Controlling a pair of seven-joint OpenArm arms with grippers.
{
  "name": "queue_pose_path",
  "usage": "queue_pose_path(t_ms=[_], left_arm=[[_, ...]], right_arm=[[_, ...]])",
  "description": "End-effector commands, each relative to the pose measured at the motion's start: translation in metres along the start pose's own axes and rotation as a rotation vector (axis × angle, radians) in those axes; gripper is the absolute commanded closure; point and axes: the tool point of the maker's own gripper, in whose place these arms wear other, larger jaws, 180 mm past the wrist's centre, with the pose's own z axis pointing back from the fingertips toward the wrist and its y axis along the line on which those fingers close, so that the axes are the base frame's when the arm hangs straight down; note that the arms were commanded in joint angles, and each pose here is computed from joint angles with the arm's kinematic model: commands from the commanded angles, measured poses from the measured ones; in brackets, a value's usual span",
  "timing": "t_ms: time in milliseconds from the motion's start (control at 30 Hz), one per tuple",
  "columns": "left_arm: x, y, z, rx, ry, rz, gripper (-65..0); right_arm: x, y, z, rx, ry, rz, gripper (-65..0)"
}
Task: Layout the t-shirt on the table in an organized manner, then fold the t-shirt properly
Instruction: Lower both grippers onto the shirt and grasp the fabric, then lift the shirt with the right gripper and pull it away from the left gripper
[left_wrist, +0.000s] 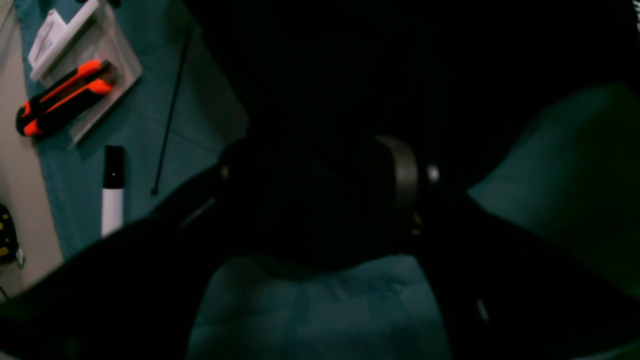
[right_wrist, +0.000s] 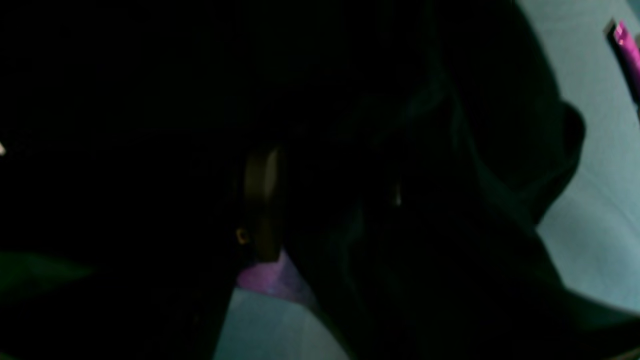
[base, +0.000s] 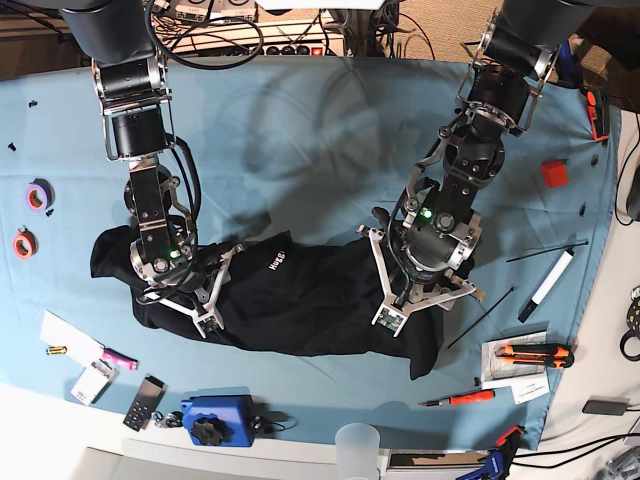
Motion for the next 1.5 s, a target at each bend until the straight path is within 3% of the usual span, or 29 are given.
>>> queue_pose_path(t_ms=[0, 67, 133, 167, 400, 600, 833, 1000, 1133, 1233, 1467], left_arm=[[0.017, 0.007, 0.005, 0.018, -0.054, 0.005, -34.8], [0.017, 0.007, 0.005, 0.018, -0.055, 0.005, -34.8], [0.017, 0.007, 0.005, 0.018, -0.054, 0.005, -34.8], [0.017, 0.007, 0.005, 0.018, -0.054, 0.005, -34.8], [0.017, 0.007, 0.005, 0.018, -0.055, 0.005, -34.8], [0.017, 0.006, 0.005, 0.018, -0.054, 0.005, -34.8], [0.02, 0.006, 0.005, 0.017, -0.072, 0.004, -34.8], [0.036, 0.003, 0.006, 0.003, -0.164, -0.03, -34.7], [0.046, -0.01, 0.003, -0.056, -0.239, -0.098, -34.7], [0.044, -0.019, -0.004, -0.105, -0.251, -0.119, -34.7], [0.044, -0.018, -0.008, -0.104, -0.247, -0.12, -34.7]], right_arm=[[0.019, -0.018, 0.006, -0.049, -0.045, 0.002, -24.7], [0.017, -0.025, 0.007, -0.088, -0.034, 0.009, -17.7], [0.014, -0.034, 0.008, -0.135, -0.019, -0.003, -3.6], [0.013, -0.037, 0.008, -0.154, -0.011, 0.002, 0.0], [0.023, -0.046, 0.021, -0.205, -0.022, 0.034, 0.0], [0.066, -0.062, 0.071, -0.294, -0.139, 0.029, 0.0], [0.057, -0.068, 0.115, -0.324, -0.112, 0.026, 0.0], [0.012, -0.056, 0.13, -0.322, -0.087, 0.033, 0.0], [-0.031, -0.04, 0.141, -0.245, -0.058, -0.025, 0.0], [-0.059, -0.034, 0.154, -0.197, -0.046, -0.065, 0.0], [-0.123, -0.015, 0.174, -0.02, 0.022, -0.107, 0.0]])
